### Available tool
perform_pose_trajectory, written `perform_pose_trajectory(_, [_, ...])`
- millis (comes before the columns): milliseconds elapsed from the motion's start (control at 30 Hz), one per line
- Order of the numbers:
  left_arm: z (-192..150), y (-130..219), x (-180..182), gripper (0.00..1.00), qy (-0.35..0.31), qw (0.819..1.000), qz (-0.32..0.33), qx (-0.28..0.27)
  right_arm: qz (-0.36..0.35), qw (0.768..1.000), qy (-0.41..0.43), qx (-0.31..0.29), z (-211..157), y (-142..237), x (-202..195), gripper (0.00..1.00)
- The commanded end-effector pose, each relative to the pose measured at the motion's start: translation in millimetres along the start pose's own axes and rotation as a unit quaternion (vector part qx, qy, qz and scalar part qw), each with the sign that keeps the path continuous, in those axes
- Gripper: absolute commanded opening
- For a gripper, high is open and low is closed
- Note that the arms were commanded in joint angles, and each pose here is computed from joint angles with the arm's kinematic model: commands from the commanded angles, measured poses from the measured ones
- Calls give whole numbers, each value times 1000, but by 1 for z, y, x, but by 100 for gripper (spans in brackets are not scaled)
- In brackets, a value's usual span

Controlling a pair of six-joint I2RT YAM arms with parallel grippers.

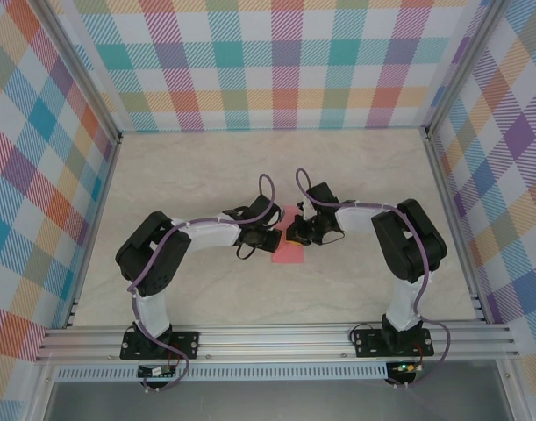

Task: Fold a paper plane with a square sheet of paper (fold left side to right side)
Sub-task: Fold the triangle a second time at the center of the table.

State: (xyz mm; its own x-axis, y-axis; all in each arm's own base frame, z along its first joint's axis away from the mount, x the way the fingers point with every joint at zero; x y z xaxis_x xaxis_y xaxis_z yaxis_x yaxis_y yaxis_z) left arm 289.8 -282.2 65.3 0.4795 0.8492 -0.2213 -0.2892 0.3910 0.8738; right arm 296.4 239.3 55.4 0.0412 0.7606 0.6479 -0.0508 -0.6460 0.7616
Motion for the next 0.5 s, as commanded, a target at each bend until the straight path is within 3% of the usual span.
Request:
perform_pose_trajectory(0, [-10, -4, 2, 14, -3, 1000, 12, 26, -30, 999, 1, 9, -3, -3, -8, 9])
perform_pose_trajectory(133, [-4, 10, 0, 19, -1, 1000, 12, 9, -41, 999, -7, 16, -6, -8, -16, 9])
perform_pose_trajectory(367, [6, 47, -3, 39, 9, 999, 10, -38, -48, 999, -8, 15, -6, -7, -17, 9])
perform_pose_trajectory(467, [2, 59, -8, 41, 14, 999, -14, -42, -45, 999, -7, 14, -6, -6, -16, 9])
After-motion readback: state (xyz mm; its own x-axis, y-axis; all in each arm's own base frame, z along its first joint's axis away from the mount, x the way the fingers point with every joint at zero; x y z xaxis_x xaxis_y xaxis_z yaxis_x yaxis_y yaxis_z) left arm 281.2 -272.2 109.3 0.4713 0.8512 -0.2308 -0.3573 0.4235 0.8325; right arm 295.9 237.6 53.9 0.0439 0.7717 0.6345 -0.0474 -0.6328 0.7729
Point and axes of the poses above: each hand's point on the last joint's axis, 136 mm out from that joint toward the fingers, its own y axis back along the fingers, its own x axis along the line the jaws close on, z = x × y, the point moved 5 cm from there along y, back along the fingers, and after that the axes turned 2 degrees about -y, right-handed, at the moved point
